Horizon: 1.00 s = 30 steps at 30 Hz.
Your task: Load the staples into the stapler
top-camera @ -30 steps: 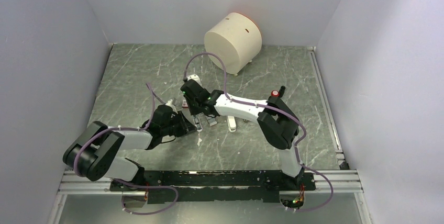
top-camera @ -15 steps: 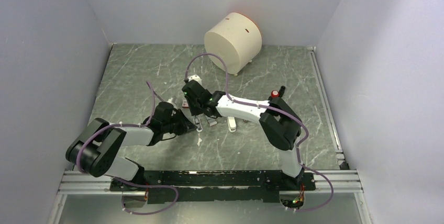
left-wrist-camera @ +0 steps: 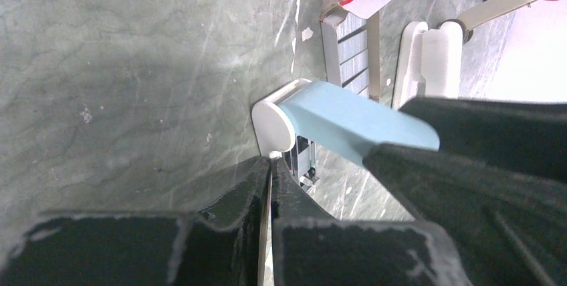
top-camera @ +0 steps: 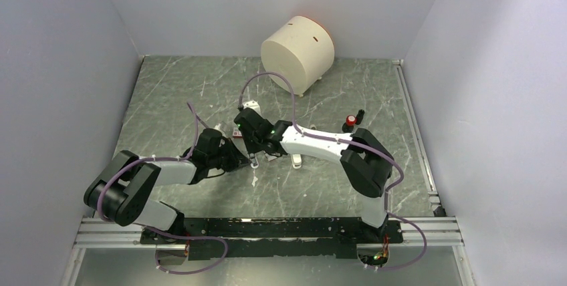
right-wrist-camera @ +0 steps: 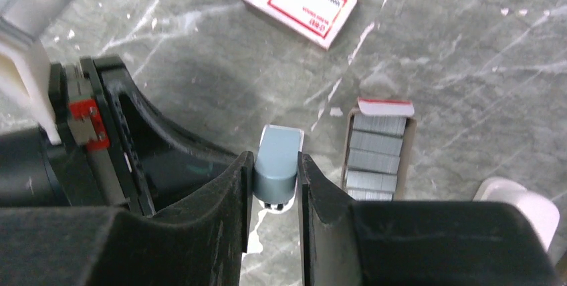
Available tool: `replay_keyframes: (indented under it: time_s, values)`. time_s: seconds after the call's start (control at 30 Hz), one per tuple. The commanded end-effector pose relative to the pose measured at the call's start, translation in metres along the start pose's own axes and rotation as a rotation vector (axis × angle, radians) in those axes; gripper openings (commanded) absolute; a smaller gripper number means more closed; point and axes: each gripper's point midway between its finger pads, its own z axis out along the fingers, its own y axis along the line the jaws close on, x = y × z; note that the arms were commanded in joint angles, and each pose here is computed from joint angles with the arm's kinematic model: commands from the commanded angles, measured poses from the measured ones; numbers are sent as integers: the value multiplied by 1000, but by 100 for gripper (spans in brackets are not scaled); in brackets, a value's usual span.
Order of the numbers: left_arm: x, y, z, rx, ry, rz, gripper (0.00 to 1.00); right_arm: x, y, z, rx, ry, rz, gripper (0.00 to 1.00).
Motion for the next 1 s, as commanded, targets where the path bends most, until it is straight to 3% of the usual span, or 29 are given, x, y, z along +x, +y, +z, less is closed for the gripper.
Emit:
replay_keyframes:
  time_s: [0.0, 0.63, 0.97]
  values:
    - [17, 54, -1, -213, 39, 5, 8, 15, 7, -21, -28, 40, 6, 18]
    - [11, 48, -3, -203, 25, 15, 8, 52, 6, -17, 27, 81, -26, 18]
    - [4, 31, -9, -139, -4, 33, 11, 73, 3, -6, 65, 136, -18, 23]
